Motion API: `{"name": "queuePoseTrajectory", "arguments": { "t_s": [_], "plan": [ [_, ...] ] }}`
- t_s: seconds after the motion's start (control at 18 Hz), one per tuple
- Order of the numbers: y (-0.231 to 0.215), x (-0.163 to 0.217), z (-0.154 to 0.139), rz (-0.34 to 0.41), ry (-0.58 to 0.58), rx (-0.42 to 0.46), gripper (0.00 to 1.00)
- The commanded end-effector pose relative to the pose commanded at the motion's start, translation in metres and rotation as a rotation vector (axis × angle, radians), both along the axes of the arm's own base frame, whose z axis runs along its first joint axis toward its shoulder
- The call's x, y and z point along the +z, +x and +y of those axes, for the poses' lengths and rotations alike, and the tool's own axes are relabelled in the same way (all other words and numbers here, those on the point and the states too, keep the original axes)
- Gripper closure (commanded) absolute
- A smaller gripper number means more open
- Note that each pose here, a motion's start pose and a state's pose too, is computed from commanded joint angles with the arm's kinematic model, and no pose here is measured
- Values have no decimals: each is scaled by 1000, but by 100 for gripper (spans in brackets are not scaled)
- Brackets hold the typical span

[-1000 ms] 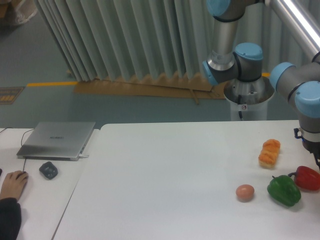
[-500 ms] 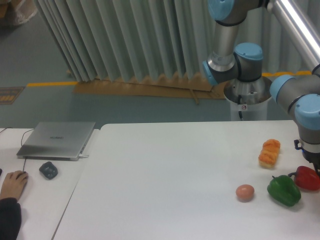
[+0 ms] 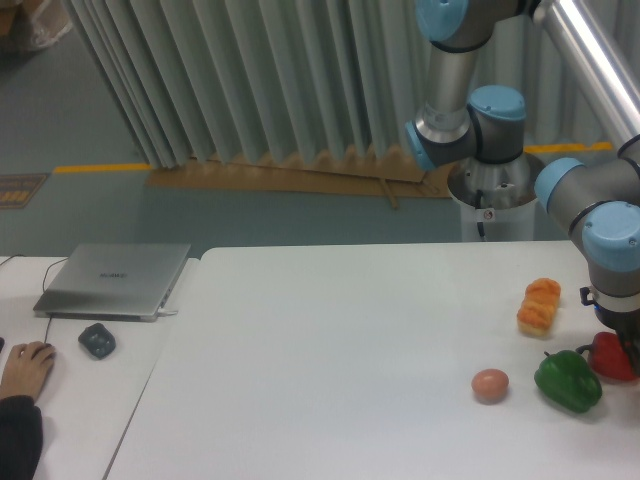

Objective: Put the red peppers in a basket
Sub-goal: 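Descend onto the red bell pepper and close the gripper on it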

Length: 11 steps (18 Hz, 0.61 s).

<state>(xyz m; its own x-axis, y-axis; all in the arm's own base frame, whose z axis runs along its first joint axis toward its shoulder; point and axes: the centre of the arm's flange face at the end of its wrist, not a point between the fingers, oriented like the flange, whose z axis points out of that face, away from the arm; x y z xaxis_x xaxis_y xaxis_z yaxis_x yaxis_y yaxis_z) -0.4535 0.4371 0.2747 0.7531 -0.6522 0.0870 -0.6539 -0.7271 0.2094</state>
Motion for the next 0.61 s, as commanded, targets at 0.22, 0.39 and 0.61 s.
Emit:
{"name": "queuePoseTrajectory", "arguments": {
  "t_s": [0.22, 0.39, 0.61],
  "plan": [
    [0, -4, 1, 0, -2, 7, 0],
    [2, -6, 5, 13, 3, 47, 0],
    [3, -6, 6, 14, 3, 49, 0]
  ]
}}
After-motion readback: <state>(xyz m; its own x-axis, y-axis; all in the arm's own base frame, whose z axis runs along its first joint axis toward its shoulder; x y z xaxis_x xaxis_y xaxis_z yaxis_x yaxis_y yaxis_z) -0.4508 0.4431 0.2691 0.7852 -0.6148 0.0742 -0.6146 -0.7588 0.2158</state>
